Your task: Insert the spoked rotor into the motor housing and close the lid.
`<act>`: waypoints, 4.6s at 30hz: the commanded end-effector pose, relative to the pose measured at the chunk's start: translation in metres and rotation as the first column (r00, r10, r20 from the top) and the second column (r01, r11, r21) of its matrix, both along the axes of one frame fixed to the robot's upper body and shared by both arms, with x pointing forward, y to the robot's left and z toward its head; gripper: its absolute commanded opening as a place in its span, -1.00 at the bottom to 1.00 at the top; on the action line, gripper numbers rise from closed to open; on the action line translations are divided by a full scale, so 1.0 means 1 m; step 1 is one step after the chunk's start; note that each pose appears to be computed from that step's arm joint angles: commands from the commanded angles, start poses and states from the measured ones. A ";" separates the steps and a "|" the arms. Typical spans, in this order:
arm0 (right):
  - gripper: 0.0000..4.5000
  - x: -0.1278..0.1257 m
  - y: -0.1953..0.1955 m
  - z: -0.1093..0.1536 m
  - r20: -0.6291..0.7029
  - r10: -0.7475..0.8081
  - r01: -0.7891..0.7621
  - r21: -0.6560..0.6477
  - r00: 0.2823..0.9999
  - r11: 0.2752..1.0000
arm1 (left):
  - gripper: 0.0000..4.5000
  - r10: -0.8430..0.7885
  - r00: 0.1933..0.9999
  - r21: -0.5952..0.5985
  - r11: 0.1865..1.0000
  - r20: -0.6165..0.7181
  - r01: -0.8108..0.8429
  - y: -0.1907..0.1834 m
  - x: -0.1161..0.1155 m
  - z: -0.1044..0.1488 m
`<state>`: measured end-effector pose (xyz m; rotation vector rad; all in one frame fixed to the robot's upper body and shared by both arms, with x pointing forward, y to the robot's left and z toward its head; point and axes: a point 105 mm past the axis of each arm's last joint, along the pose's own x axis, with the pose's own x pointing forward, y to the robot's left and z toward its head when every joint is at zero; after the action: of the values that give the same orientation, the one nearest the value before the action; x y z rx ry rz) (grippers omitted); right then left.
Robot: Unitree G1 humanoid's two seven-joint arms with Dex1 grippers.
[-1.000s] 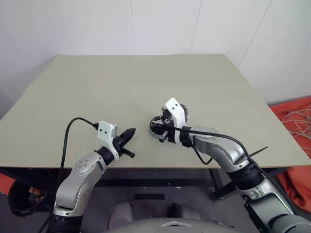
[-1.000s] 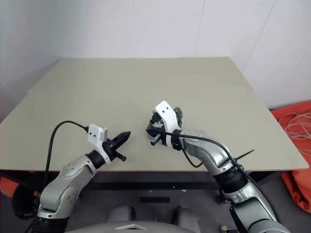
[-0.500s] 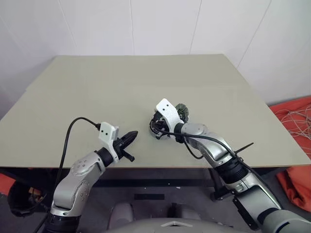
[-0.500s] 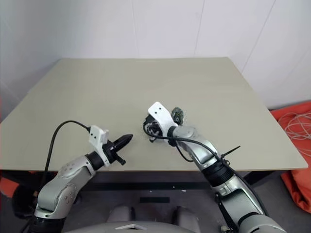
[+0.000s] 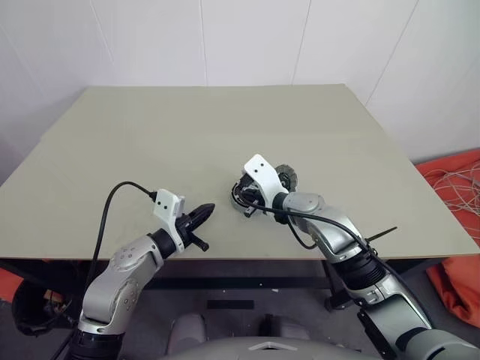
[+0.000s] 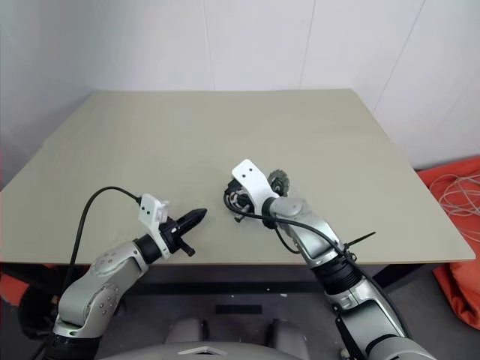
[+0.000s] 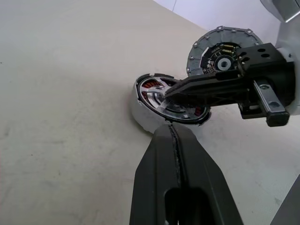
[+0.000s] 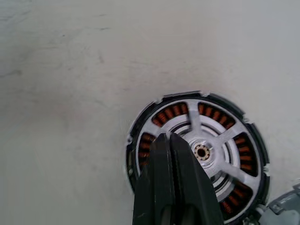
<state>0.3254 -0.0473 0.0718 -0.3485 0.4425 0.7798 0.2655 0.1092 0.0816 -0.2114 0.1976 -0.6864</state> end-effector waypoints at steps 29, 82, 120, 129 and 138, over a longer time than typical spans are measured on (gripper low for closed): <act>-0.99 -0.003 0.034 0.127 0.289 0.047 -0.215 0.584 0.956 0.783 | -1.00 -0.098 0.984 0.091 0.992 0.147 0.085 -0.004 0.043 0.022; -0.99 -0.044 -0.010 0.101 0.135 0.041 -0.115 0.604 0.990 0.789 | -1.00 -0.593 0.805 0.274 0.780 0.037 0.562 -0.099 0.096 0.007; -0.99 -0.042 -0.002 0.106 0.141 0.044 -0.123 0.621 0.989 0.774 | -1.00 -0.560 0.810 0.346 0.734 -0.176 0.584 -0.097 0.085 -0.039; -0.99 -0.041 -0.002 0.106 0.143 0.047 -0.127 0.622 0.989 0.773 | -1.00 -0.495 0.869 0.312 0.823 -0.013 0.474 -0.100 0.110 0.002; -0.99 -0.044 -0.011 0.106 0.149 0.041 -0.126 0.624 0.988 0.771 | -1.00 -0.456 0.863 0.185 0.888 0.218 0.422 -0.083 0.093 0.044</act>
<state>0.2850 -0.0558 0.1628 0.2178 0.0879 0.9239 0.3637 0.0230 0.1065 0.0651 0.1265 -1.1300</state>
